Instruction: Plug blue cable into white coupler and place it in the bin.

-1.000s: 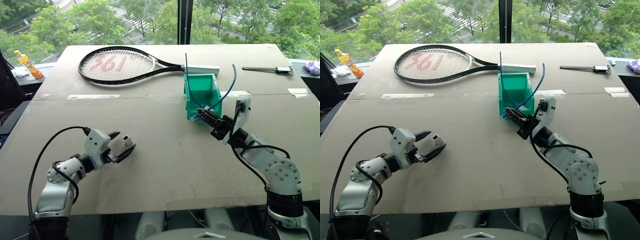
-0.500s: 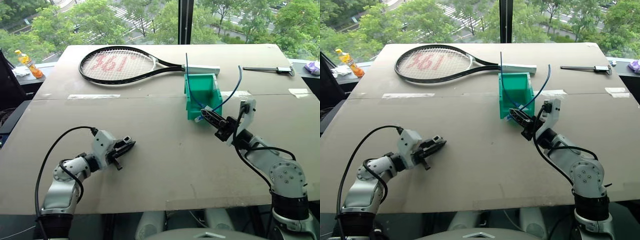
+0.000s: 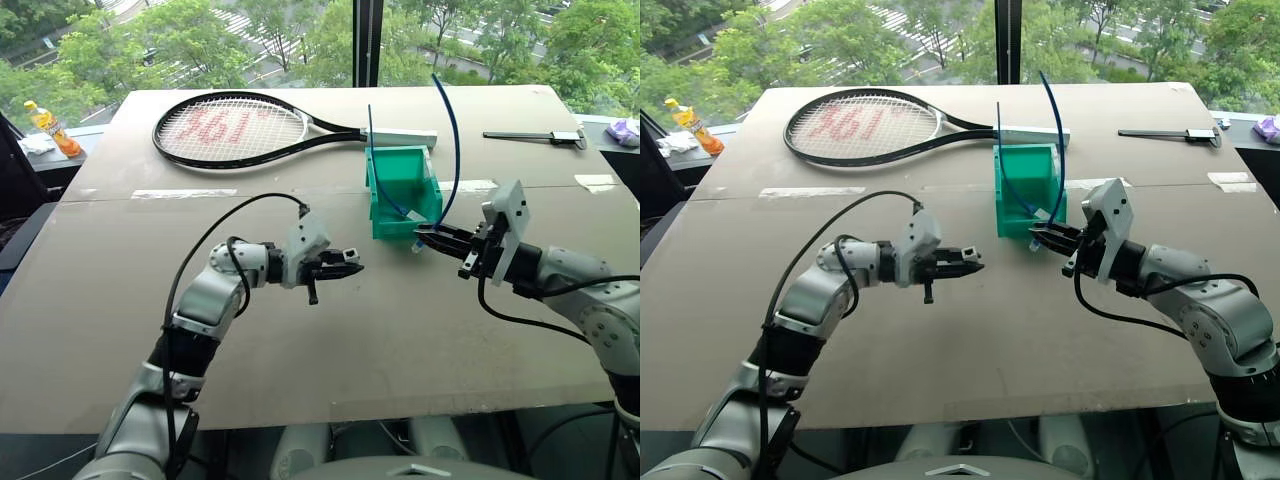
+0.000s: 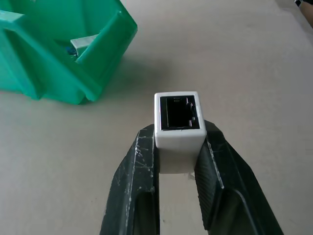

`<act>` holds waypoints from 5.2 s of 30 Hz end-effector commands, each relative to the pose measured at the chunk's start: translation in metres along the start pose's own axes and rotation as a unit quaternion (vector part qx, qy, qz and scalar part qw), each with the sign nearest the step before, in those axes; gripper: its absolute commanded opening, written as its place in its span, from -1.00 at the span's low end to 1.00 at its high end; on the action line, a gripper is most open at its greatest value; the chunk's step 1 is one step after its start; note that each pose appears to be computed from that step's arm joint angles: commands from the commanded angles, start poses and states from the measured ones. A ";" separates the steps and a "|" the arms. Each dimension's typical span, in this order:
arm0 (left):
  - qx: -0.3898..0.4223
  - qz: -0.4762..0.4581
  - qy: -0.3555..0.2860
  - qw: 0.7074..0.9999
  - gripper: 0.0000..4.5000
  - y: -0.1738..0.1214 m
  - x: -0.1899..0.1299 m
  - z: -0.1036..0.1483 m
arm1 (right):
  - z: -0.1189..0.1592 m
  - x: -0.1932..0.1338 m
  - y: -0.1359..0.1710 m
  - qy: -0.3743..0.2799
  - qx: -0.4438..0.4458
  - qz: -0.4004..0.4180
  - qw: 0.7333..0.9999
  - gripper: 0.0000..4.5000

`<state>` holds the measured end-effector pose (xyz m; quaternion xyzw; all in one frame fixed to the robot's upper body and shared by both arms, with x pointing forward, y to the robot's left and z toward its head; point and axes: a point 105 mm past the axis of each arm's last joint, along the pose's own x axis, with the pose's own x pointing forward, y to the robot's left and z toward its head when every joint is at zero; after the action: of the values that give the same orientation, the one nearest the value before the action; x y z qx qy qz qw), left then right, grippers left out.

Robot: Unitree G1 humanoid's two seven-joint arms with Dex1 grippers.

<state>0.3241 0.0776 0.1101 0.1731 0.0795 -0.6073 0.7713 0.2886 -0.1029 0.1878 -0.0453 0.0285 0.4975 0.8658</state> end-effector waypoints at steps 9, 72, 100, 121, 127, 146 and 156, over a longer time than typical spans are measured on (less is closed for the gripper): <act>0.076 -0.047 0.032 0.996 -0.83 0.001 0.023 -0.019 | 0.003 0.044 0.003 0.029 -0.087 0.123 0.988 -1.00; 0.091 -0.043 0.018 0.995 -0.83 -0.001 0.025 -0.020 | -0.052 0.071 -0.006 0.199 -0.156 0.253 0.934 -1.00; 0.092 -0.038 0.015 0.995 -0.83 0.001 0.025 -0.018 | -0.040 0.083 0.007 0.203 -0.198 0.268 0.921 -1.00; 0.093 -0.033 0.013 0.995 -0.83 0.003 0.026 -0.017 | -0.040 0.078 0.003 0.230 -0.201 0.255 0.918 -1.00; 0.093 -0.033 0.012 0.995 -0.83 0.005 0.026 -0.017 | -0.031 0.079 0.001 0.216 -0.194 0.250 0.923 -1.00; 0.092 -0.032 0.011 0.995 -0.83 0.005 0.027 -0.016 | -0.015 0.085 0.001 0.189 -0.195 0.243 0.931 -1.00; 0.092 -0.030 0.009 0.995 -0.83 0.005 0.028 -0.016 | -0.051 0.079 0.001 0.230 -0.180 0.244 0.925 -1.00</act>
<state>0.3344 0.0618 0.0810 0.2410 0.0478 -0.6375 0.7302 0.3280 -0.0345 0.1456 -0.2942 0.1249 0.6727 0.6673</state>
